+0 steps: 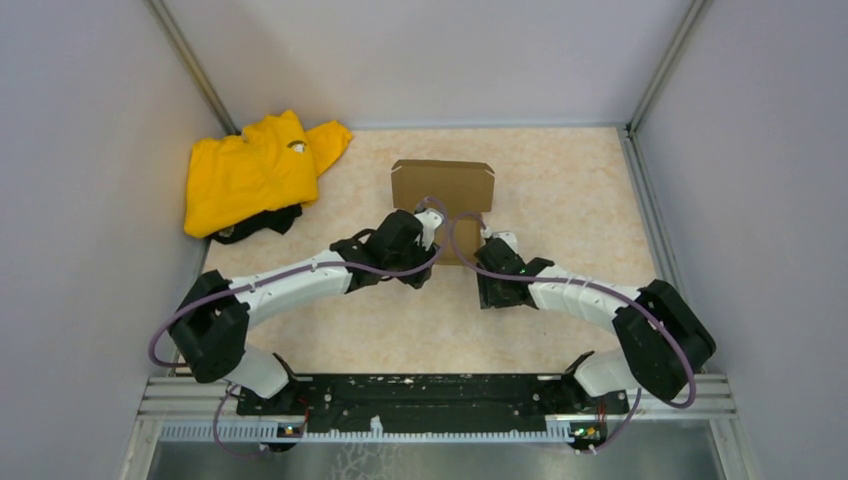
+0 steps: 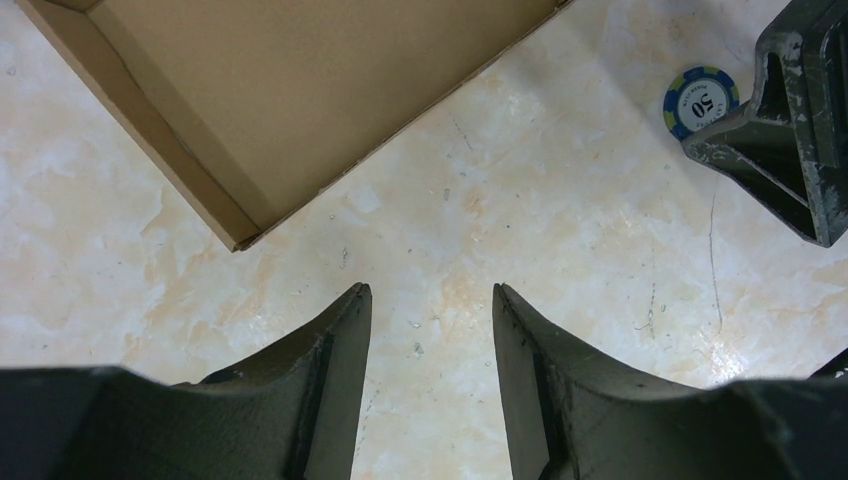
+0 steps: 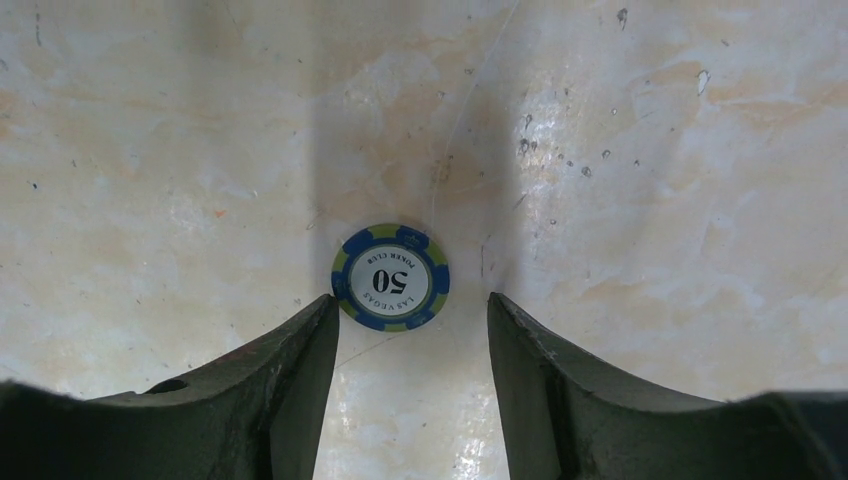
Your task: Fold the paper box
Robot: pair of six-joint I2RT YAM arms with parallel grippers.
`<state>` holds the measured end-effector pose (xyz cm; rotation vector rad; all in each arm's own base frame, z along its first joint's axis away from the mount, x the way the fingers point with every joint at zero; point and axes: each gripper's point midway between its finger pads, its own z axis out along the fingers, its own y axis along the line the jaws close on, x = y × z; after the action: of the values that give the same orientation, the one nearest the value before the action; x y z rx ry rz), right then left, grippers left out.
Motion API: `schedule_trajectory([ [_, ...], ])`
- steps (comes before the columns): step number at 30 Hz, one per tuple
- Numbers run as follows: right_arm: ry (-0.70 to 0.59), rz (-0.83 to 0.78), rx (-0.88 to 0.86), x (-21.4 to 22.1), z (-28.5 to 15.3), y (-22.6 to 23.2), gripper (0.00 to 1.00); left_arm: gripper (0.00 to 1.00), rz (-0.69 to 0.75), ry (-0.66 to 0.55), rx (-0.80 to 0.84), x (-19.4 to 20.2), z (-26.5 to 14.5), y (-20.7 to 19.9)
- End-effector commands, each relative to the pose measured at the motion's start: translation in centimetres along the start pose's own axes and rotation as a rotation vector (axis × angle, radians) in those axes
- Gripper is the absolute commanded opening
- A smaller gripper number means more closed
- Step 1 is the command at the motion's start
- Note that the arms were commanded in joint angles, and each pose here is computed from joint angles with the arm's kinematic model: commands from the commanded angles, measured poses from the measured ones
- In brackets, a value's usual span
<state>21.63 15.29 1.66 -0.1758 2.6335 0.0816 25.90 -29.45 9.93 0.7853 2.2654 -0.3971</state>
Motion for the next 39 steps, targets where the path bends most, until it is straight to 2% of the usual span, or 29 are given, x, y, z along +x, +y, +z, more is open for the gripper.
schedule_trajectory([
  [1, 0.02, -0.005, 0.011, 0.1, 0.5, 0.4, 0.56, 0.54, -0.011, -0.04, 0.003, -0.7, -0.7, 0.3],
  [15, 0.044, -0.035, 0.004, 0.5, 0.9, 1.3, 0.45, 0.55, -0.019, -0.048, 0.0, -0.7, -1.1, 1.2],
  [21, 0.049, -0.039, 0.003, 0.5, 0.9, 1.4, 0.33, 0.55, -0.023, -0.049, 0.001, -0.6, -1.1, 1.4],
  [39, -0.044, -0.067, 0.019, -4.4, -1.5, 2.2, 0.34, 0.58, -0.086, -0.052, -0.049, -0.1, -1.2, 3.6],
])
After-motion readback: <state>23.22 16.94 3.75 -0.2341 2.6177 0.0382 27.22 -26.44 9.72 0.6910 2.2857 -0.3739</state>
